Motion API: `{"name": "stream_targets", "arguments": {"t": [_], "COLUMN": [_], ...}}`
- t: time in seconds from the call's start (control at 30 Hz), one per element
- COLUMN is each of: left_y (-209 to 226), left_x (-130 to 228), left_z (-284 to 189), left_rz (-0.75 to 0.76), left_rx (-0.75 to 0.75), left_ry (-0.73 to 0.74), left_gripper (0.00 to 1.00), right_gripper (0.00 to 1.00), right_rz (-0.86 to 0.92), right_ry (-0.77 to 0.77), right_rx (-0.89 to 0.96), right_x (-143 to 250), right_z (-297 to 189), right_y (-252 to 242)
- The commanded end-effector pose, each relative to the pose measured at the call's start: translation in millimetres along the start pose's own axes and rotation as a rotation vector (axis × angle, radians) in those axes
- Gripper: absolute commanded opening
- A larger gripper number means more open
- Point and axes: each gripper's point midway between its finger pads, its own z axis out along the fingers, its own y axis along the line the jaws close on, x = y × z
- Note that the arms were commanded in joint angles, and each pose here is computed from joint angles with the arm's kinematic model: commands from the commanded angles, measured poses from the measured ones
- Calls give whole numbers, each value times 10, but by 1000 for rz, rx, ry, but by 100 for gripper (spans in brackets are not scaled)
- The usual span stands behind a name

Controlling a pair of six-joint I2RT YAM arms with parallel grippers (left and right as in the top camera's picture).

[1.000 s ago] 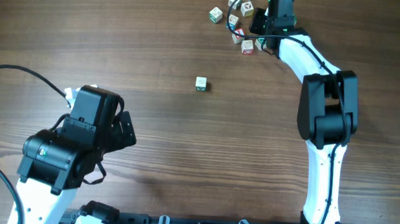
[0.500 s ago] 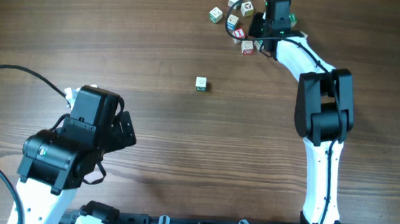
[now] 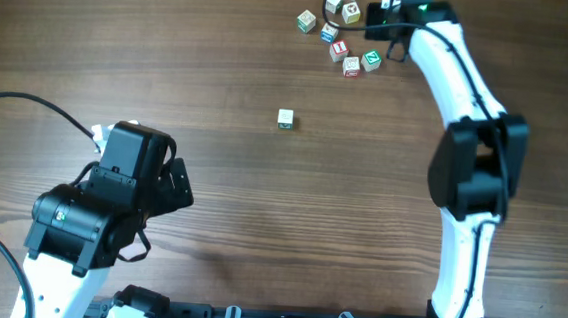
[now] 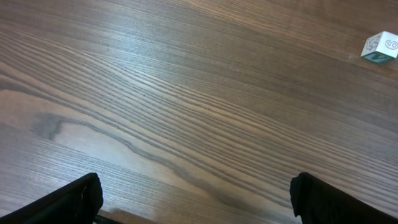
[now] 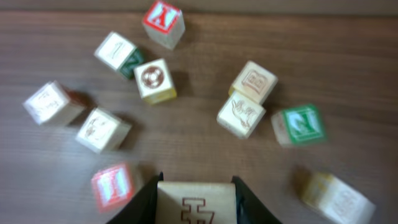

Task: Form a horizontal line
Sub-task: 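Place the held block to the right of the center block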

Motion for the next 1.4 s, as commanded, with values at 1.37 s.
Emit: {"name": "stream_targets", "arguments": {"t": [1.37], "left_y": [15], "left_x": [4], "left_z": [3], "left_rz": [-21], "left_rx": [0], "left_ry": [0], "left_gripper": [100], "right_gripper": [24], "right_rz": [266], "right_ry": [146], "right_rx": [-76], "right_x": [1961], "right_z": [-53], "right_y": [1241]}}
